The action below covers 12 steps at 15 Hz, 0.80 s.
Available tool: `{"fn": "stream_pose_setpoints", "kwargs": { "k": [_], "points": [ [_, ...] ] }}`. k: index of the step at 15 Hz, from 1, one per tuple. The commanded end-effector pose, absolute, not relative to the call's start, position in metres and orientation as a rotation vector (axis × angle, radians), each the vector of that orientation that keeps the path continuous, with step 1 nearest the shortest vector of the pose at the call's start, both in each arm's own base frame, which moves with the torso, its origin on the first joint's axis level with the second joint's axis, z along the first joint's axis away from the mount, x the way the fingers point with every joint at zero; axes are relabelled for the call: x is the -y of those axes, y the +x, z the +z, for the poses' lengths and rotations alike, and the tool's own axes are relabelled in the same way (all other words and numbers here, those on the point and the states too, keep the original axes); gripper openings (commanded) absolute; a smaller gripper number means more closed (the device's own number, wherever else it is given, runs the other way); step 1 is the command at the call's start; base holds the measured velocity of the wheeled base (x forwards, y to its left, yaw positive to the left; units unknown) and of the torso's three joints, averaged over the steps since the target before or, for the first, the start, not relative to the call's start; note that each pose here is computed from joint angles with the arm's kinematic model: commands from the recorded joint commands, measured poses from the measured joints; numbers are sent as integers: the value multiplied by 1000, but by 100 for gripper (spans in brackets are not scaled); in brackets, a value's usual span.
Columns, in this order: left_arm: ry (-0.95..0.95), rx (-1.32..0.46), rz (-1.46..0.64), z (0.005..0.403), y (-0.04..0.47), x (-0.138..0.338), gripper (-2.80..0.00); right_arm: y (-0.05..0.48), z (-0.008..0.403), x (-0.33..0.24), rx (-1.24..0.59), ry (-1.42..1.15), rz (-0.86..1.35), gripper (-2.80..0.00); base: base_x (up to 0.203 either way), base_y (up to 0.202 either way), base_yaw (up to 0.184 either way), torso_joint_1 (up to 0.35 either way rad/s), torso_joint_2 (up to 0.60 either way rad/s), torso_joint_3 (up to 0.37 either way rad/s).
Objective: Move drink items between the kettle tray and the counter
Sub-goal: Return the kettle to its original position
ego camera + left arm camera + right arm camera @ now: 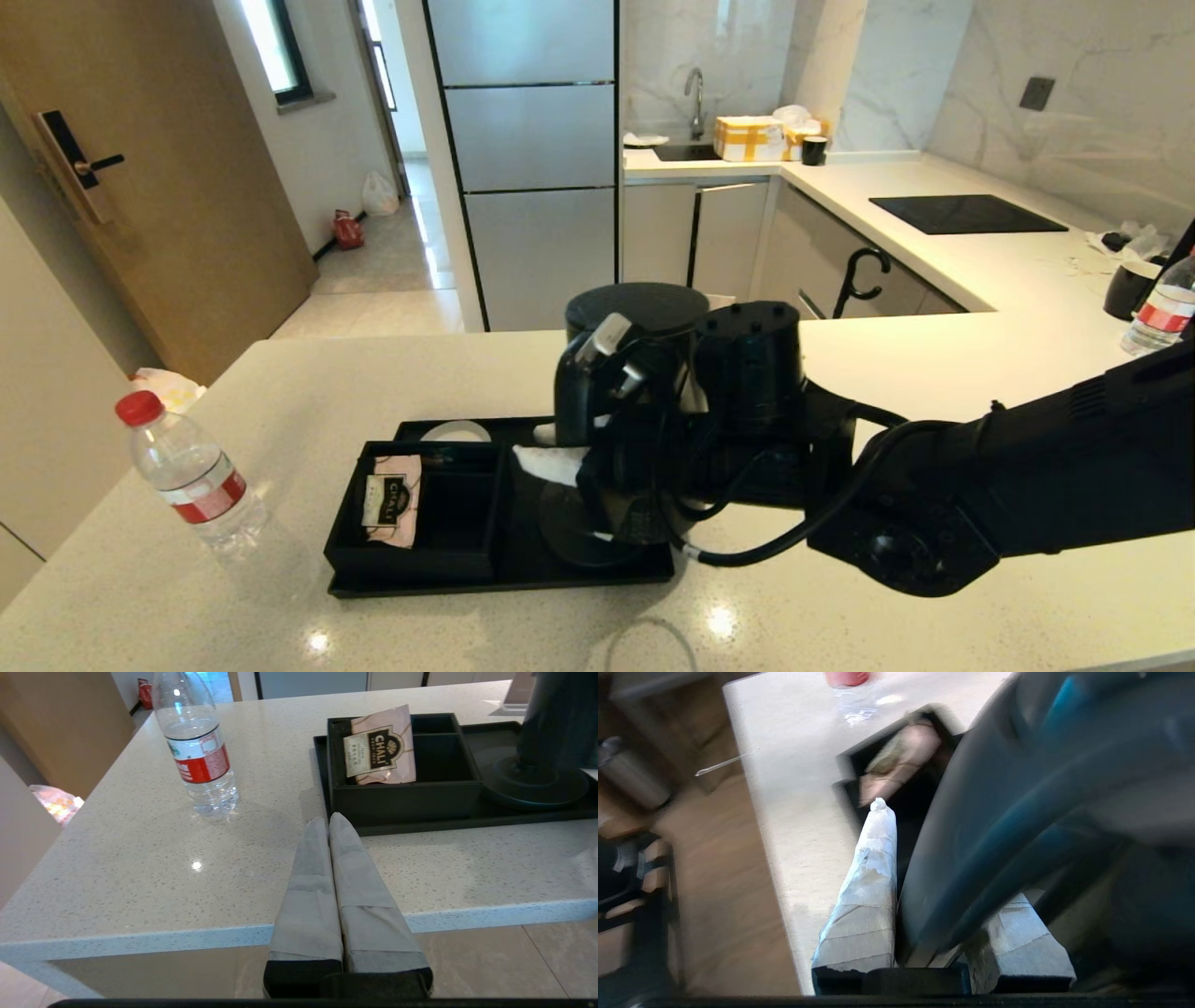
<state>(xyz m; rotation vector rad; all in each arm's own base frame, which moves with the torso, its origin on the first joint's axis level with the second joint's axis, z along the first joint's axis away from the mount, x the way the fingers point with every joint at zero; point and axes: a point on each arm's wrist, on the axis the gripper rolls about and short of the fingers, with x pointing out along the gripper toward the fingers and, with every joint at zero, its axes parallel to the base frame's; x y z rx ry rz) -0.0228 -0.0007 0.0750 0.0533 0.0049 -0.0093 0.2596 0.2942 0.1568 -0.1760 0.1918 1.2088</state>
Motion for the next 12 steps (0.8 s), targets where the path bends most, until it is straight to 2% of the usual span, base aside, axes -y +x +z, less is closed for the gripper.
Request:
{"fn": "stream_pose_setpoints", "kwargs": {
  "k": [1, 3, 12],
  "points": [
    [54, -4, -9, 75, -23, 1, -280, 259, 150, -305, -195, -180, 1234, -280, 0, 0, 0, 0, 0, 0],
    [54, -3, -9, 75, -23, 1, -280, 256, 138, -315, -223, -191, 1258, -280, 0, 0, 0, 0, 0, 0],
    [54, -4, -9, 75, -23, 1, -280, 247, 129, -322, -257, -208, 1288, -280, 0, 0, 0, 0, 0, 0]
  ]
}}
